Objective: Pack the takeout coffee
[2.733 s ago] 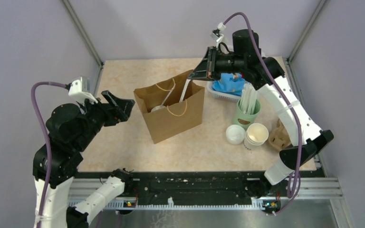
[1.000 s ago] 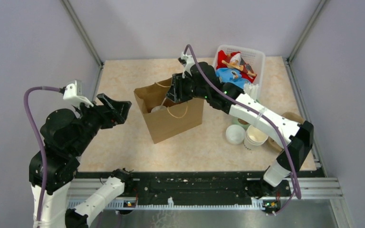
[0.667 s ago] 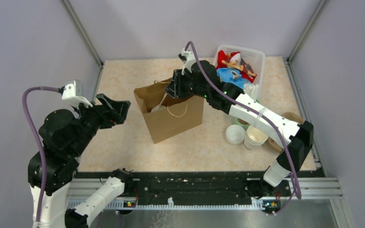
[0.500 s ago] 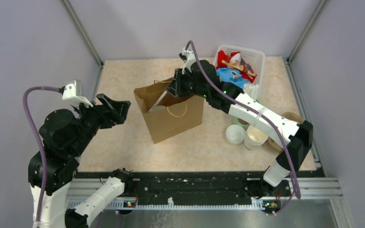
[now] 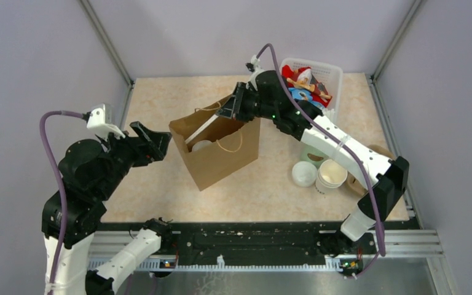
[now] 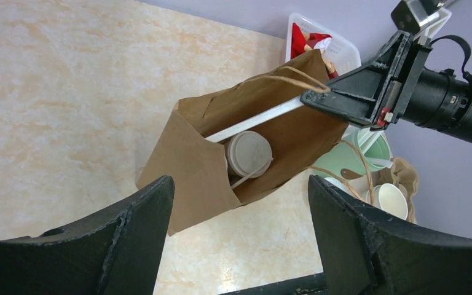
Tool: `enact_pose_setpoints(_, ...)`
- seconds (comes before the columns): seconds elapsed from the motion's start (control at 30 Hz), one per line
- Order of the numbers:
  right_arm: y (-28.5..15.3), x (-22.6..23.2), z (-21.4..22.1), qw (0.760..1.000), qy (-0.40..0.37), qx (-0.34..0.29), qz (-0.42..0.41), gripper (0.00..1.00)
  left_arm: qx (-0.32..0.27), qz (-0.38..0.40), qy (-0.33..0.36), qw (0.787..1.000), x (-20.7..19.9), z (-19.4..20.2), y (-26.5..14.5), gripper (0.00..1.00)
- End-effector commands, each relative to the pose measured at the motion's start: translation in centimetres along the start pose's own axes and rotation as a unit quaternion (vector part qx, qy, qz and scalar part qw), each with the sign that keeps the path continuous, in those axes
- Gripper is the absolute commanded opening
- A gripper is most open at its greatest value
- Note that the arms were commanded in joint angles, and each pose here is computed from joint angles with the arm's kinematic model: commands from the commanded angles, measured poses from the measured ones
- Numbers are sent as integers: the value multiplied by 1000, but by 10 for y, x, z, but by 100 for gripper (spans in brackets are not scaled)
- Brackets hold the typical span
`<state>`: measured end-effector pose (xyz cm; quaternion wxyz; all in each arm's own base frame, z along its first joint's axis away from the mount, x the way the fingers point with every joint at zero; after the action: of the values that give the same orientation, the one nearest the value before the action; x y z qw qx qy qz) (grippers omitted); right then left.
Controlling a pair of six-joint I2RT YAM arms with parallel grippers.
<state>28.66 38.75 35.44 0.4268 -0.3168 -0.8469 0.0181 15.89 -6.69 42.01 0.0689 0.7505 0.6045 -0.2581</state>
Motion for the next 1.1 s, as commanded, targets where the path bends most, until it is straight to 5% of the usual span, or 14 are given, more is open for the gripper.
enact_pose_setpoints(0.0, -15, -10, 4, 998, -5, 26, 50, 25, -30, 12, -5, 999, -4, -11, -2, 86)
enact_pose_setpoints(0.13, -30, -27, -4, 990, -57, 40, 126, 49, -35, 6, -10, 999, -2, -12, -5, 86)
enact_pose_setpoints(0.47, -125, -4, -76, 965, -185, -21, 186, 77, -43, 8, -18, 999, -7, -21, -5, 87)
enact_pose_setpoints(0.53, -147, -7, -91, 955, -207, -48, 206, 96, -51, 21, -20, 998, -14, -28, -4, 89)
enact_pose_setpoints(0.7, -202, -1, -111, 929, -270, -110, 228, 99, -80, 63, -22, 995, -34, -49, -1, 99)
enact_pose_setpoints(1.07, -276, 36, -134, 919, -258, -228, 190, 99, -127, 103, 21, 986, -60, -88, 0, 99)
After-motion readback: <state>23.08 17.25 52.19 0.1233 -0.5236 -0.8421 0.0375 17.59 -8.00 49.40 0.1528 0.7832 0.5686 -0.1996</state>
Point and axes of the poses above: each gripper's point midway between its finger pads, its own y axis out along the fingers, its own x axis along the line the jaws close on, z = x × y, the point moved 2 cm from there along -y, back along the fingers, and after that the axes turned 2 degrees about -y, right-handed, at the moved point
